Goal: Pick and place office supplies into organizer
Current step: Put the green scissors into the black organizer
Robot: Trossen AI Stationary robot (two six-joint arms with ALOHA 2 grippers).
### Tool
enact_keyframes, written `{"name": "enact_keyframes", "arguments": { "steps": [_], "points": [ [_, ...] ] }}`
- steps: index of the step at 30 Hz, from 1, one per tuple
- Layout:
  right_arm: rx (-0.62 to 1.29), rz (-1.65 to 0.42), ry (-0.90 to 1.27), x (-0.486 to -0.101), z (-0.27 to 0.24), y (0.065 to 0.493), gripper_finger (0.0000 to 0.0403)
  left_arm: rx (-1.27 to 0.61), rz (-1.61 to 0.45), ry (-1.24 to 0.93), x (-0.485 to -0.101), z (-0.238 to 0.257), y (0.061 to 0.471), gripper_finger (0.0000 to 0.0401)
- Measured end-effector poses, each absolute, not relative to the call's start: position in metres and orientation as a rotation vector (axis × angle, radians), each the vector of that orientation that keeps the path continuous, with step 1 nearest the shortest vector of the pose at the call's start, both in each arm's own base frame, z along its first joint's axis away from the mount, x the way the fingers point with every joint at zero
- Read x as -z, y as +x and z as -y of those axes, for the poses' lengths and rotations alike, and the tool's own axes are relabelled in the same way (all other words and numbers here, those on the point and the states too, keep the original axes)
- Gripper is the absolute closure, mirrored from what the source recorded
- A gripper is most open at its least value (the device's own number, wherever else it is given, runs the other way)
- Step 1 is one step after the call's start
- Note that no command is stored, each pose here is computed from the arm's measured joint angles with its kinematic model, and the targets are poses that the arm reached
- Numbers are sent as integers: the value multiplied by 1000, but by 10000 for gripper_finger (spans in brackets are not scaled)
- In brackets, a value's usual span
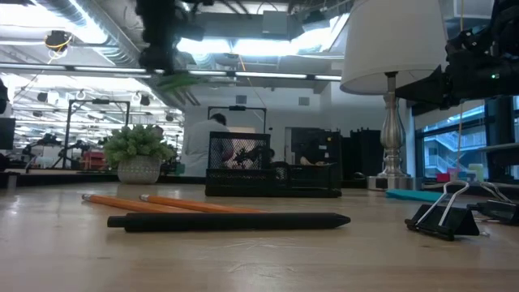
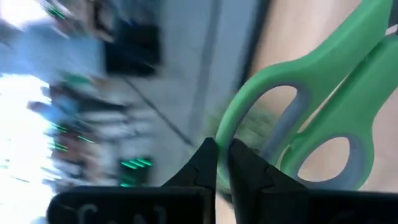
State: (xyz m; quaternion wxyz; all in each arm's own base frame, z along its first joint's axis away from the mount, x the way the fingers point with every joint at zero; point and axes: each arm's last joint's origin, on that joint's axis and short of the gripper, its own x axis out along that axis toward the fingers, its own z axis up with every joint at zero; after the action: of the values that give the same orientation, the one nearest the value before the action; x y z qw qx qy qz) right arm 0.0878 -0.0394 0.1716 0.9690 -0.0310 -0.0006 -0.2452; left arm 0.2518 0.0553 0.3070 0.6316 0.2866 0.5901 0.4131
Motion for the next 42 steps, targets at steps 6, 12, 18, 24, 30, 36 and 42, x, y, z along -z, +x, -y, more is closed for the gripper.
{"name": "enact_keyframes", "arguments": {
  "steps": [6,12,18,24,30,36,42],
  "points": [
    [495,1,-63,-171,39,88,345,-959,-1327,965,-309,-52,274,385],
    [495,1,-63,-171,39,88,345,-879,-1370,1123,-305,-51,292,384],
    [495,1,-62,-171,39,88,345,-849,-1432,1253,-296,-51,308,383],
    [495,2,-59,-171,39,88,345,-835,-1479,1321,-281,-51,322,383],
    [495,2,-60,-171,39,88,345,-809,-1511,1356,-259,-49,336,382],
    [495,1,-61,-171,39,88,345,-750,-1563,1406,-235,-46,347,382],
    [495,1,-62,-171,39,88,345,-714,-1591,1446,-220,-42,354,382]
  ]
}}
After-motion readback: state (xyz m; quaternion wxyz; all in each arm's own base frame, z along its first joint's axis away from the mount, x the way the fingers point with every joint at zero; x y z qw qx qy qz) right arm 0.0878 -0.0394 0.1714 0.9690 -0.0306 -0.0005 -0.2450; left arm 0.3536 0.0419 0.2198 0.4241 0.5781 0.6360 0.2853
